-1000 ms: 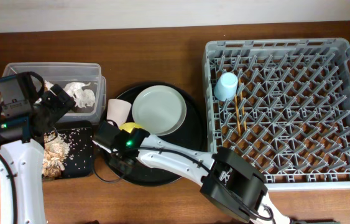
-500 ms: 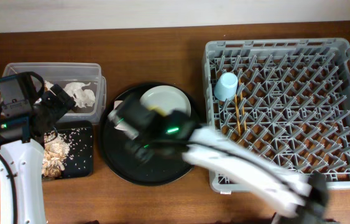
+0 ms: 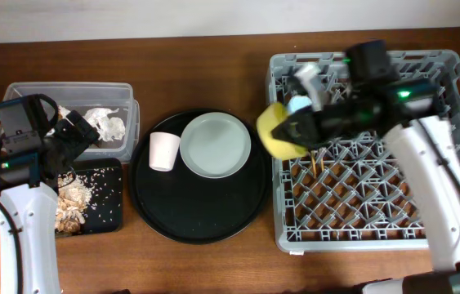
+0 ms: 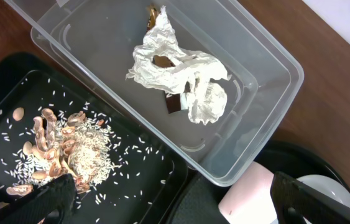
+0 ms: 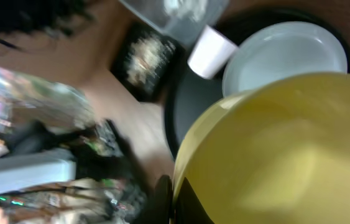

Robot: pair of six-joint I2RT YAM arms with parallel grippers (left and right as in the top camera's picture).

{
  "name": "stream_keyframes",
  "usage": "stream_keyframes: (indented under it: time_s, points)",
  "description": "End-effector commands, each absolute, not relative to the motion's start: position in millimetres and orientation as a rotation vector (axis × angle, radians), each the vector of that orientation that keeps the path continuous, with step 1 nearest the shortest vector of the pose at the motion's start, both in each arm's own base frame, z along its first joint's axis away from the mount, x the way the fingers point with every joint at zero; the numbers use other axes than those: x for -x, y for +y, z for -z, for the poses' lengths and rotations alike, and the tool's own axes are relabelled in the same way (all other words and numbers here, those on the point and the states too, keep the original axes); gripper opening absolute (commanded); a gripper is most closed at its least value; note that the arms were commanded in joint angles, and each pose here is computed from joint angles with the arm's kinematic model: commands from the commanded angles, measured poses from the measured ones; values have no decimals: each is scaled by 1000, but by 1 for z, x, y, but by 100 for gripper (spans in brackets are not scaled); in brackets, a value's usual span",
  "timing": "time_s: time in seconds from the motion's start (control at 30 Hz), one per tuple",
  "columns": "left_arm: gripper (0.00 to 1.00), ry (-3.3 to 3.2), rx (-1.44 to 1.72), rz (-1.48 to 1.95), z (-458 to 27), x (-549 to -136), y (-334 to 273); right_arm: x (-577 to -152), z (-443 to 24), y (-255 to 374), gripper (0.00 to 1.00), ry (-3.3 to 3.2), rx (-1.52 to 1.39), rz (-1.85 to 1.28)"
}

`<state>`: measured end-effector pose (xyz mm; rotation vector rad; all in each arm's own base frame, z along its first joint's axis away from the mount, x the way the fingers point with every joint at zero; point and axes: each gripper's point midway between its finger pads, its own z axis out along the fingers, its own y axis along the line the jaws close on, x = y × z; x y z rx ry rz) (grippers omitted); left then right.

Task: Sort waste into correct bins and load items into the dishwasher rack
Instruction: 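Carry the yellow bowl into the rack and set it down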

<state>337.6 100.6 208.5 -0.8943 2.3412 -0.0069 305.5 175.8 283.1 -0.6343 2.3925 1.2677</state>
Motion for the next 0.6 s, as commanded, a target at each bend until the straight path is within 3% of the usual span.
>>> stream_keyframes:
  time_s: [0.0, 0.27, 0.57]
  points:
    - [99, 2325, 884, 11, -216, -338, 101, -309, -298, 149, 4, 2136, 585, -1512]
    - [99, 2325, 884, 11, -216, -338, 101, -334, -227, 64, 4, 2096, 266, -1453]
    - [99, 2325, 884, 11, -216, -338, 101, -353, -171, 25, 5, 2133, 71, -1475]
